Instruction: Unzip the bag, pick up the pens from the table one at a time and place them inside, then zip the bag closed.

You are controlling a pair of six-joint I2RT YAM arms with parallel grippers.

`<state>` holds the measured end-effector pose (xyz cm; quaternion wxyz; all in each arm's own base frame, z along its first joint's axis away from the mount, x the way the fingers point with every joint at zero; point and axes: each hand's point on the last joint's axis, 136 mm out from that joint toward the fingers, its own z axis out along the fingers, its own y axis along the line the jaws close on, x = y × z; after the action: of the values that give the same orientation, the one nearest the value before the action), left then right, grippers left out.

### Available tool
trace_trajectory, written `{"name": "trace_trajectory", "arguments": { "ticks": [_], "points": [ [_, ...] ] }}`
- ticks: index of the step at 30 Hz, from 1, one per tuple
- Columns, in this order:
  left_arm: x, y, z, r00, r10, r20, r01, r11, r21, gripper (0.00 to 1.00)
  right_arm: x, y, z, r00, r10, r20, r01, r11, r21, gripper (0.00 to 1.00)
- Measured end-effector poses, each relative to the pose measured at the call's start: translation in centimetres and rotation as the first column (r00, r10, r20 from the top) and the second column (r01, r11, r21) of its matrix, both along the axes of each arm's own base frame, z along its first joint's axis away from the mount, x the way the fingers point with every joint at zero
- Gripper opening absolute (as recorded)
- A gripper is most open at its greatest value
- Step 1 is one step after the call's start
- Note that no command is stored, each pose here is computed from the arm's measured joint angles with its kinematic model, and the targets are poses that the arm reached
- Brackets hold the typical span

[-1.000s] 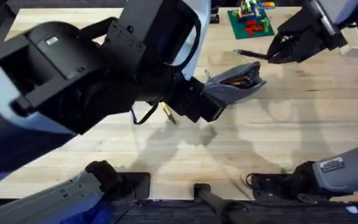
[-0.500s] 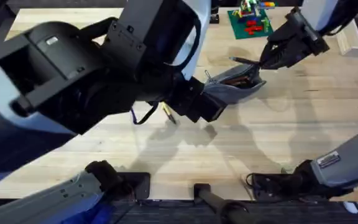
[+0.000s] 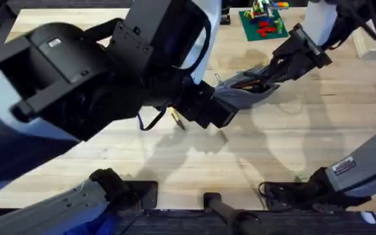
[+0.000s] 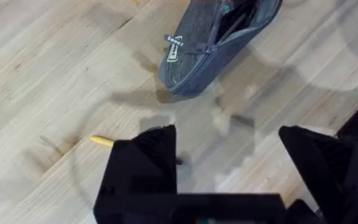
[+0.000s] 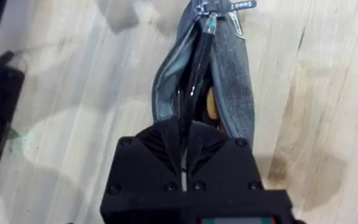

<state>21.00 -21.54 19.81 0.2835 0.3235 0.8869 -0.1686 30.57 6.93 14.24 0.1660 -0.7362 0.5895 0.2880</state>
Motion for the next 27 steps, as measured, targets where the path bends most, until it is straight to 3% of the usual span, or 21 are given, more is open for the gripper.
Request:
{"name": "trace_trajectory", "arguments": {
  "ticks": [14,19,27],
  "points": [
    [0.0,0.0,0.0,1.0,0.0,0.0,0.0,1.0,0.0,0.995,0.3,-0.1,-2.1,0.999,0.034,0.031,-0.034,0.999,-0.023,0.034],
    [0.0,0.0,0.0,1.0,0.0,0.0,0.0,1.0,0.0,0.995,1.2,-0.3,-4.8,0.999,0.049,0.009,-0.048,0.998,-0.04,0.034],
    [0.0,0.0,0.0,1.0,0.0,0.0,0.0,1.0,0.0,0.995,1.4,0.0,-5.3,0.997,0.074,0.02,-0.073,0.996,-0.058,0.034]
  ]
}}
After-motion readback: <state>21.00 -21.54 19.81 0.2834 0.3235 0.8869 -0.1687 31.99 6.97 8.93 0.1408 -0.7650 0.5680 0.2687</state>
